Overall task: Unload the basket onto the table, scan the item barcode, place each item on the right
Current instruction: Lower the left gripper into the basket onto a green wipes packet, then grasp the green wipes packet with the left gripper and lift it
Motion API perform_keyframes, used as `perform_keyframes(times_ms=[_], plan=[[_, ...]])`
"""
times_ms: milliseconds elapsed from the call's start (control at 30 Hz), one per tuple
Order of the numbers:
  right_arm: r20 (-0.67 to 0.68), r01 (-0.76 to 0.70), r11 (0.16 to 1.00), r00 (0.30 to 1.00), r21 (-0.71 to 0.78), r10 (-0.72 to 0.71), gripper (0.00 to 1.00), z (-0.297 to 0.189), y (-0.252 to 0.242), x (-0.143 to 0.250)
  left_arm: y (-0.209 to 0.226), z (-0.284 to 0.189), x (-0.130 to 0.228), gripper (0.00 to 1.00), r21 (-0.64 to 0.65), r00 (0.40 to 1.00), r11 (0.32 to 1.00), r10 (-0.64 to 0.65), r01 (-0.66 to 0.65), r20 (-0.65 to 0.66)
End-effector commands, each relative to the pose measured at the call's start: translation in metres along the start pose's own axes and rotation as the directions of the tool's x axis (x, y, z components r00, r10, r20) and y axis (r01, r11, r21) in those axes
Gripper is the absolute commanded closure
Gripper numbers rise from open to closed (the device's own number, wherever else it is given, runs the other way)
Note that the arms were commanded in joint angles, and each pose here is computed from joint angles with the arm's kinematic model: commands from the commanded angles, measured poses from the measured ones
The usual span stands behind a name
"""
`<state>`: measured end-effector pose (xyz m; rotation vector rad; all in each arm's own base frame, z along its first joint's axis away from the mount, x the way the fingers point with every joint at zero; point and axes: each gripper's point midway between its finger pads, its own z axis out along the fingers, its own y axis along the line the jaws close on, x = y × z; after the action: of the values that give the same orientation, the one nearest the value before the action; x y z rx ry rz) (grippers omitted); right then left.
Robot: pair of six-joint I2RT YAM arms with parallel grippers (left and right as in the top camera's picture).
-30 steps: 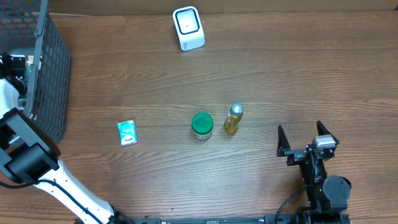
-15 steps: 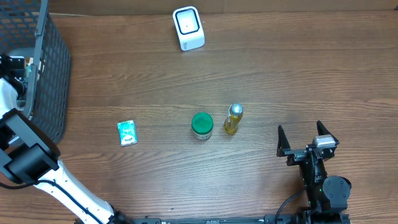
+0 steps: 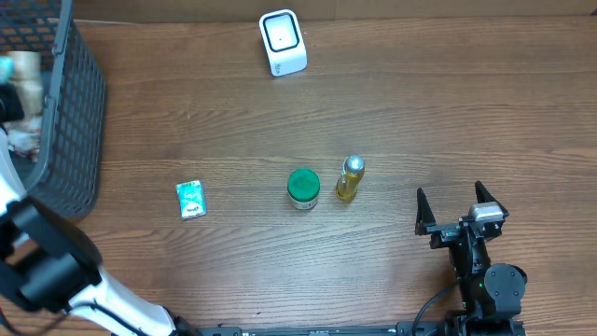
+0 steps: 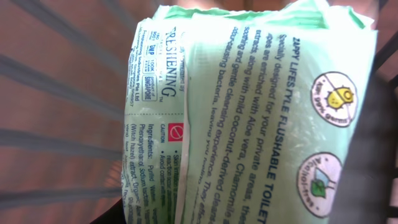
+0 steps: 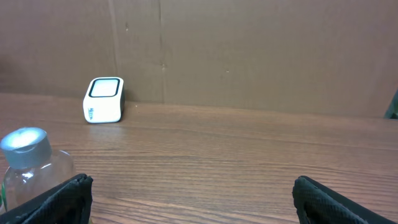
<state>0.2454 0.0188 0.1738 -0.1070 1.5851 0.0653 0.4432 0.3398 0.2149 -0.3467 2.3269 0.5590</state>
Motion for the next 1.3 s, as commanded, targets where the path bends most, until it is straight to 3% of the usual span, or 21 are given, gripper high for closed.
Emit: perform_keyframes(times_ms=[0,233,400,533,667,767,1000,1167,1267], plan=[[0.000,0.001,1.000,1.000,0.010,-0.001,0.00,0.000,-0.002,0.003,0.004,-0.067,-0.051,0.59,-0.035,0.987,0.998,-0.045,0.051,0.156],[0.000,0.001,1.000,1.000,0.010,-0.001,0.00,0.000,-0.002,0.003,0.004,-0.154,-0.088,0.60,-0.049,0.947,0.992,-0.097,0.117,0.305],[0.000,0.001,1.000,1.000,0.010,-0.001,0.00,0.000,-0.002,0.003,-0.008,-0.209,-0.094,0.58,0.043,0.903,0.970,-0.240,0.240,0.355],[0.000,0.001,1.000,1.000,0.010,-0.001,0.00,0.000,-0.002,0.003,-0.043,-0.244,-0.085,0.56,0.192,0.882,0.931,-0.358,0.311,0.305],[0.000,0.001,1.000,1.000,0.010,-0.001,0.00,0.000,-0.002,0.003,-0.097,-0.263,-0.049,0.61,0.307,0.915,0.890,-0.387,0.337,0.117],[0.000,0.001,1.000,1.000,0.010,-0.001,0.00,0.000,-0.002,0.003,-0.134,-0.267,-0.016,0.73,0.340,0.943,0.883,-0.330,0.323,-0.038],[0.000,0.001,1.000,1.000,0.010,-0.001,0.00,0.000,-0.002,0.003,-0.213,-0.270,0.045,0.75,0.430,0.961,0.877,-0.111,0.215,-0.253],[0.000,0.001,1.000,1.000,0.010,-0.001,0.00,0.000,-0.002,0.003,-0.260,-0.261,0.098,0.74,0.468,0.932,0.871,0.033,0.151,-0.361],[0.000,0.001,1.000,1.000,0.010,-0.001,0.00,0.000,-0.002,0.003,-0.282,-0.257,0.131,0.79,0.482,0.905,0.868,0.101,0.123,-0.413]])
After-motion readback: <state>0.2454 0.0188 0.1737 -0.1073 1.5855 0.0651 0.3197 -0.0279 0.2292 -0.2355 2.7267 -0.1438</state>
